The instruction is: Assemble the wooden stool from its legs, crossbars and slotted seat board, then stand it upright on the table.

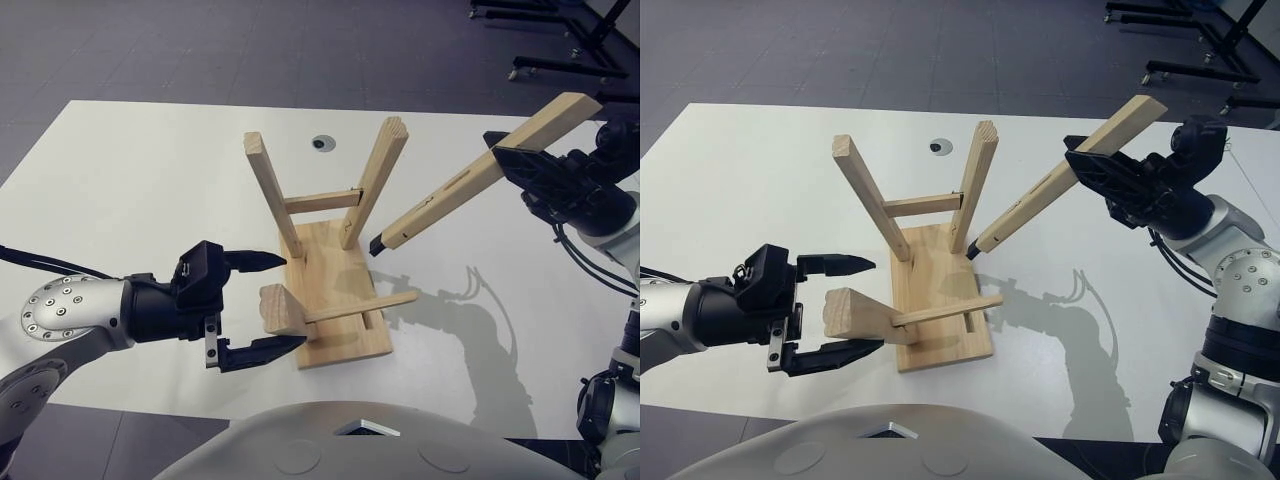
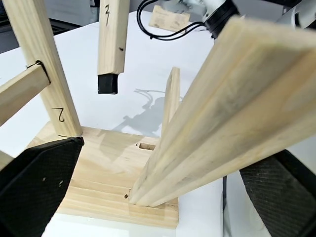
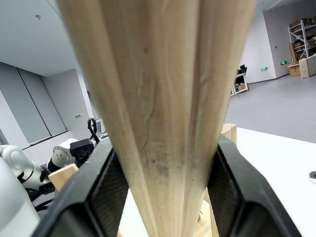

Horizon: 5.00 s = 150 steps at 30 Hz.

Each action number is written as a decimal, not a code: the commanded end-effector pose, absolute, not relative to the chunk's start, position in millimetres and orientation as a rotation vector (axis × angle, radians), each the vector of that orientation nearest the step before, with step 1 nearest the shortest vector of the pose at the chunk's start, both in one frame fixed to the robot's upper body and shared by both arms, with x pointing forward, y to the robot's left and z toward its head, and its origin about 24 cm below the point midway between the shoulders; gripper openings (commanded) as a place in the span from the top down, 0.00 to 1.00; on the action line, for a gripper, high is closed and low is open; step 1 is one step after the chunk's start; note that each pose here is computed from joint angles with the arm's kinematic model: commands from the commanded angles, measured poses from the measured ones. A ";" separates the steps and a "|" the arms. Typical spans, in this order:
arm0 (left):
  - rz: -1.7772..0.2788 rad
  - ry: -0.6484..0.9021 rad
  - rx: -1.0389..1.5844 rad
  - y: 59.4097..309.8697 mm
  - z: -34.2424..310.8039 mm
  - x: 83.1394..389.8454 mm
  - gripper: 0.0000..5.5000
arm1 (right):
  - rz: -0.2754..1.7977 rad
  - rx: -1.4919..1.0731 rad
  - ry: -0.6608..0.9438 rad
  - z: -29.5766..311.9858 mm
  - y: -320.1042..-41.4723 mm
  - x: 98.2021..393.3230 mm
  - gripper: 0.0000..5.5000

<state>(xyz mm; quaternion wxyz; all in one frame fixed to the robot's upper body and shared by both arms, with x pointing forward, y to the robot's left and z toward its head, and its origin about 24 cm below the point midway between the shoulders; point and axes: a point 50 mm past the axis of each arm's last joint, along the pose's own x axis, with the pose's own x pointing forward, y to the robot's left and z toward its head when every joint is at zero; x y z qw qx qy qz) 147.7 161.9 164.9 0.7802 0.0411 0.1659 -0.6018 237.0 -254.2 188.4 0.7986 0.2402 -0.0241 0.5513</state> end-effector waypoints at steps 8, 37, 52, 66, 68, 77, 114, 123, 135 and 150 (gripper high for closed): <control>-1.225 0.368 0.196 177.0 159.9 163.0 0.02 | 1.189 0.508 -0.106 192.8 -251.8 236.0 0.62; -1.353 0.118 -0.180 216.2 232.7 192.1 0.02 | 1.244 0.247 -0.208 147.3 -206.3 167.2 0.62; -1.329 0.338 -0.125 202.0 203.8 177.1 0.02 | 1.365 0.174 -0.123 156.3 -210.6 162.4 0.62; -1.296 0.228 -0.299 197.1 213.2 174.8 0.02 | 1.375 0.185 -0.125 155.3 -206.2 169.0 0.62; -1.300 0.221 -0.315 197.3 216.0 176.5 0.02 | 1.364 0.200 -0.128 150.9 -203.3 167.6 0.62; -1.265 0.323 -0.235 198.0 199.9 182.5 0.02 | 1.355 0.189 -0.133 134.4 -192.7 164.3 0.62; -1.250 0.309 -0.241 185.6 184.4 173.2 0.02 | 1.502 0.000 -0.042 135.1 -186.3 170.5 0.62; -1.239 0.291 -0.251 183.3 182.4 168.4 0.02 | 1.481 -0.048 -0.049 146.9 -188.0 178.7 0.62; -1.251 0.293 -0.247 184.5 183.1 169.3 0.02 | 1.535 -0.095 -0.032 140.2 -183.0 173.9 0.63; -1.264 0.290 -0.239 184.5 183.5 172.3 0.02 | 1.541 -0.057 0.024 123.2 -176.4 174.5 0.63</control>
